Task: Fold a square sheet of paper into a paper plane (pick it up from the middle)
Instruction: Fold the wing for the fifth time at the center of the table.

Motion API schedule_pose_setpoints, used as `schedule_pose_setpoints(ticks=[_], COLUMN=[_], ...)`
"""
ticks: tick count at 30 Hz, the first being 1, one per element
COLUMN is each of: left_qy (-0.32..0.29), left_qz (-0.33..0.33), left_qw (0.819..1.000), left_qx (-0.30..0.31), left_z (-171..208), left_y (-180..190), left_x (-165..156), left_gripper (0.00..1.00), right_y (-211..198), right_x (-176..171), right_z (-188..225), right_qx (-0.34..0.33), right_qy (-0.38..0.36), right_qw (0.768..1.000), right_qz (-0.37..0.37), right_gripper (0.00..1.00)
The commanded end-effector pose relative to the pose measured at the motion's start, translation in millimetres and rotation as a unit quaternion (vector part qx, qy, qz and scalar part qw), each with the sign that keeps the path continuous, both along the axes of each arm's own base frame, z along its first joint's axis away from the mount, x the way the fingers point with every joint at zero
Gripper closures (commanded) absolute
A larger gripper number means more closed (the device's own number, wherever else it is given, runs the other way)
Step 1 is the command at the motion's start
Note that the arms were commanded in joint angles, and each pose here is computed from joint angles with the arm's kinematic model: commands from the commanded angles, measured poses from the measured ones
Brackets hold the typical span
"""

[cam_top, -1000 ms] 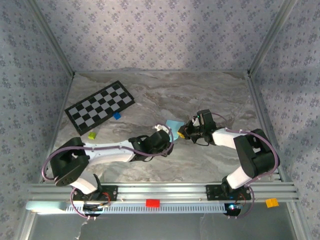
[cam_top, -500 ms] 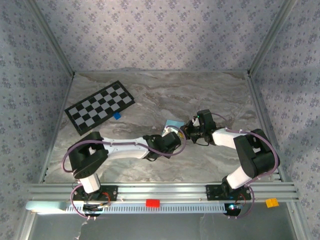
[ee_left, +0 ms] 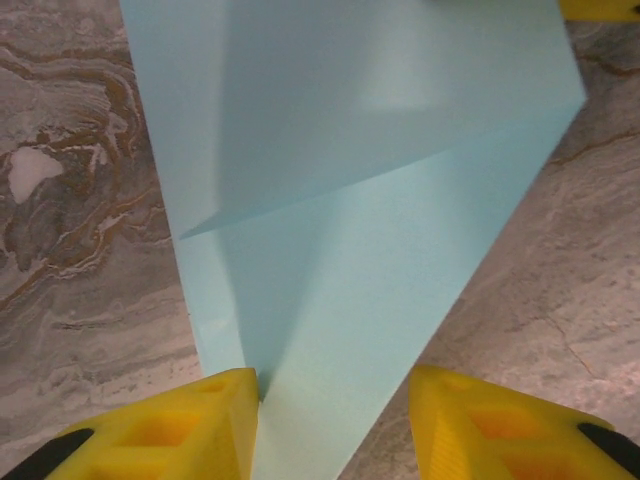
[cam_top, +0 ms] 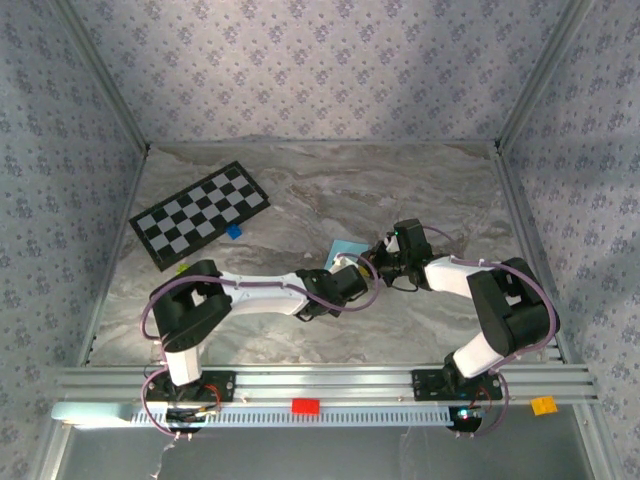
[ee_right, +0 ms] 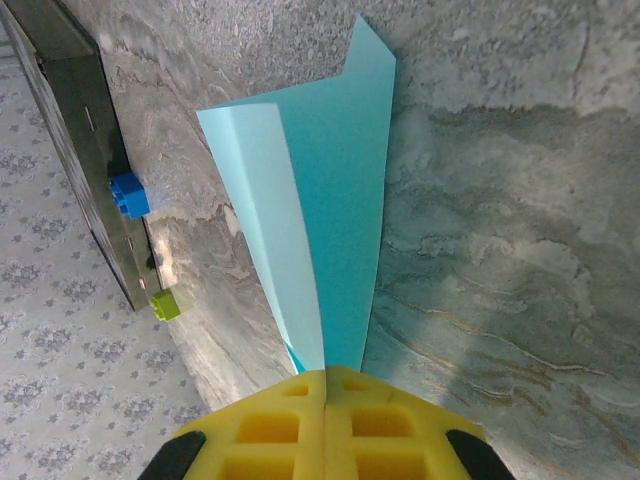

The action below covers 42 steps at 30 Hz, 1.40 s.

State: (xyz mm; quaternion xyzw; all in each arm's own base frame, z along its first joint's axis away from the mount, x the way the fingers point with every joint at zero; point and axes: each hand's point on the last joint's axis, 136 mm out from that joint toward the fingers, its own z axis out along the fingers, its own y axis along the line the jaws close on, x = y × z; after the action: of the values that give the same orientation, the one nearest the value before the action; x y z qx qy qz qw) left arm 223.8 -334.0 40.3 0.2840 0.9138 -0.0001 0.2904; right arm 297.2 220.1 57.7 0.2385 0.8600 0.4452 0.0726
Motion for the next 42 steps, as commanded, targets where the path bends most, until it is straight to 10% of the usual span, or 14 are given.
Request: schedule_pose_setpoints(ticks=[1,34,42], left_qy=[-0.021,-0.03,-0.015], left_qz=[-0.004,0.001,0.009], left_qw=[1.0,0.999,1.0], left_qx=[0.021,0.031,0.006], left_z=[7.0,3.5,1.1], left_y=[-1.2,0.3,-5.4], left_x=[5.2,7.8,4.8], left_gripper=[0.57,0.87,0.92], right_y=[2.4,2.5,-8.7], right_x=[1.7,1.5,-6.4], right_z=[6.1,8.4,7.2], right_qx=[0.005,0.004,-0.038], right_qy=[-0.001,-0.009,-0.018], right_qw=[1.0,1.0,0.999], right_qz=[-0.003,0.001,0.013], right_gripper=[0.98,0.95,0.82])
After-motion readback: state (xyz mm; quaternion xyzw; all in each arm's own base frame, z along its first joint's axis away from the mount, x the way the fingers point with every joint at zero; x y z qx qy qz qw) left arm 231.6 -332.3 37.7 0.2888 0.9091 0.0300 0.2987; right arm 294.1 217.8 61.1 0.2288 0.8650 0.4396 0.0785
